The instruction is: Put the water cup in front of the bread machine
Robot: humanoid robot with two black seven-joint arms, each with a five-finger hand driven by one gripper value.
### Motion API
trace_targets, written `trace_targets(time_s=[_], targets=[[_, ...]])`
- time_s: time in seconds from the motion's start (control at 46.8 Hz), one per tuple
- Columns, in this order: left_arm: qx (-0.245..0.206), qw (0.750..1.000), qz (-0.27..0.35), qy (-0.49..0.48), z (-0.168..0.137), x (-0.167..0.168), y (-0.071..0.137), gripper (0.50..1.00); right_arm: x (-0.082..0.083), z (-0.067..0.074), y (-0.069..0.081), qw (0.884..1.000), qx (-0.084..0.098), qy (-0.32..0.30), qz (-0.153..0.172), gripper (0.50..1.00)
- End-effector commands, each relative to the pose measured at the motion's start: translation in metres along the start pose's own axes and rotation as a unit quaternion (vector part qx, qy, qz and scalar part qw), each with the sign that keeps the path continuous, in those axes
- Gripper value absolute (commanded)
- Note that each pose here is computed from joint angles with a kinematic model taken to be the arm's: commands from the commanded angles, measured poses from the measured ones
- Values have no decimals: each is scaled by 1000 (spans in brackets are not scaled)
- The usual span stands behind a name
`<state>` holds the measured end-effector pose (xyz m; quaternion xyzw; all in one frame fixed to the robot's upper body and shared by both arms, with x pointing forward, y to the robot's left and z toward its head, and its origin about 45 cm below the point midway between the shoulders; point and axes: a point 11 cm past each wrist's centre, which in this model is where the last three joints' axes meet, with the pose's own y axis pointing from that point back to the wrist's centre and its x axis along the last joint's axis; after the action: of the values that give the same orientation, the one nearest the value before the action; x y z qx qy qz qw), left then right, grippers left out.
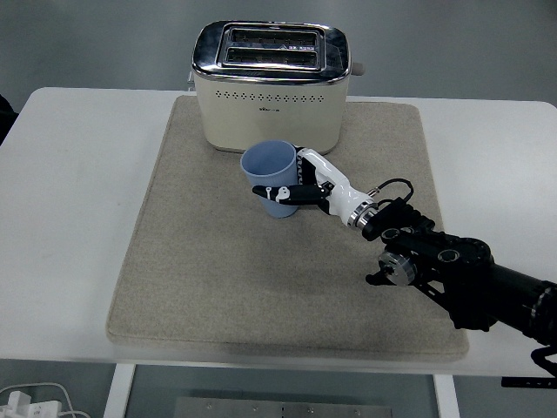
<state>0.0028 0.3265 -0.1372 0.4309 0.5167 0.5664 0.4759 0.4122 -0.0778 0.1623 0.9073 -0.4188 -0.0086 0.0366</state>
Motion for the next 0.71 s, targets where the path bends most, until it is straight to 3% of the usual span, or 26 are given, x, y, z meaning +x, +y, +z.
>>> trace_targets(time_s=[0.0,0.684], targets=[[0,1000,0,0,0,0,0,1000,1,0,0,1000,0,0,2,893],[0,1000,0,-1,0,0,0,1000,-1,4,2,1000,-3,-1,1,924]])
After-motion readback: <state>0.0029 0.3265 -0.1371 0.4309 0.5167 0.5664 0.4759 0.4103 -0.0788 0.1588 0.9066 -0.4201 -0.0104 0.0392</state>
